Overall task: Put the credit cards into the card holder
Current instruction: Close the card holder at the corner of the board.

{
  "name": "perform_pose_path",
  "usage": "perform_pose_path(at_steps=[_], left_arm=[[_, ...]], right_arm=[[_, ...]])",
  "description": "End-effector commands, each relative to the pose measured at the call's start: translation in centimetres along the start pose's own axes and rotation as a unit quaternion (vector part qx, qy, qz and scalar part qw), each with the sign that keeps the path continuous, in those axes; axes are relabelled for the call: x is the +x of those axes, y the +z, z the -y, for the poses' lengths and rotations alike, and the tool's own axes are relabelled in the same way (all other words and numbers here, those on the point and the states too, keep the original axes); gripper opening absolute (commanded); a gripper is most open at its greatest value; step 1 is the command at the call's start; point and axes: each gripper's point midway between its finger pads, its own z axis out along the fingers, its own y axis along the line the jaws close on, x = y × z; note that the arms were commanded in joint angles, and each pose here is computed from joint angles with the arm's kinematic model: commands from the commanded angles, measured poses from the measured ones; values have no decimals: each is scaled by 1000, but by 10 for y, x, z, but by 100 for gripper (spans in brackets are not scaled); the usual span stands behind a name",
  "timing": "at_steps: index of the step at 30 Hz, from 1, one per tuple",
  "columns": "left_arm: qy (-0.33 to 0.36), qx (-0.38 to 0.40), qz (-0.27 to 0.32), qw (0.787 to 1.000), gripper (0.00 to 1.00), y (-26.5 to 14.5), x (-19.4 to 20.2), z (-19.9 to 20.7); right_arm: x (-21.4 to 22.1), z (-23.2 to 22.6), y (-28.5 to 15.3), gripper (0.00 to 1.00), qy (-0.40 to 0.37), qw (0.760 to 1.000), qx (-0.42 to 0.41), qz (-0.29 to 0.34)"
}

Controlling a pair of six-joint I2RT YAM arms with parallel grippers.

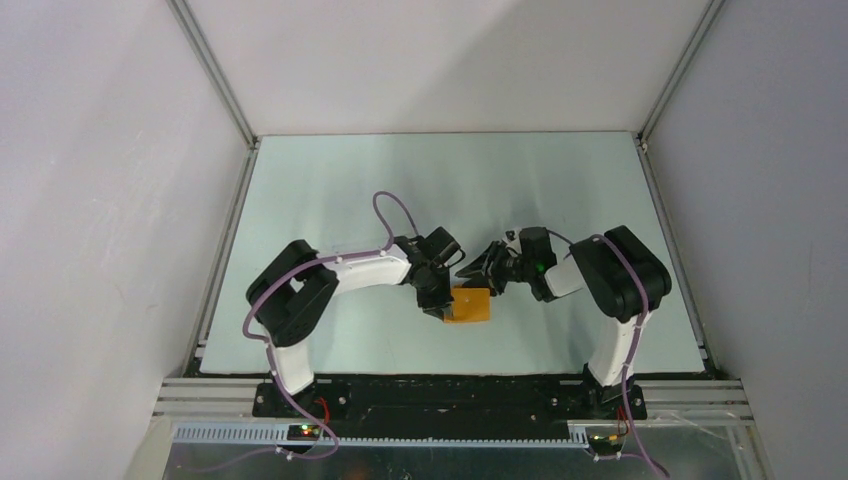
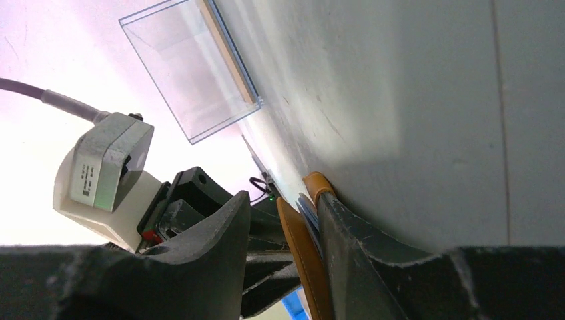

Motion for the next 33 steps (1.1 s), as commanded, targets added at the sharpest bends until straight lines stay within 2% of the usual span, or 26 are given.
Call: perform_pose_path(at_steps=[1,12,17,19,20,21,22,23,27,31,33], left_arm=[[15,-92,-9,996,0,36,15,-44],[18,-107,-20,994,0,41,17,-48],[28,-102,-18,994,0,39,15,-44],[36,-99,-15,994,0,37,13,-42],[40,-98,-13,994,0,36,11,-41],[47,-98,-11,994,1,35,10,-40],[52,-95,-9,994,2,33,9,-38],[61,-89,-7,994,7,31,7,-35],[80,-69,2,994,24,23,-1,-23],[95,-42,8,995,32,14,-10,-8],[103,-30,11,994,36,8,-15,-3]], right_arm=[[-27,-38,5,46,-24,998,-56,21],[-52,-94,-11,46,-52,986,-158,22],[-55,-92,-21,43,-64,987,-147,16],[-55,-76,-23,42,-71,992,-103,22],[-53,-51,-24,42,-67,996,-53,17],[-56,-50,-29,42,-80,996,-30,33],[-49,-22,-33,42,-84,996,30,21],[-51,-22,-38,43,-103,993,54,33],[-20,24,-60,43,-139,974,180,-8],[15,40,-65,41,-172,956,231,-49],[35,41,-62,34,-185,953,230,-70]])
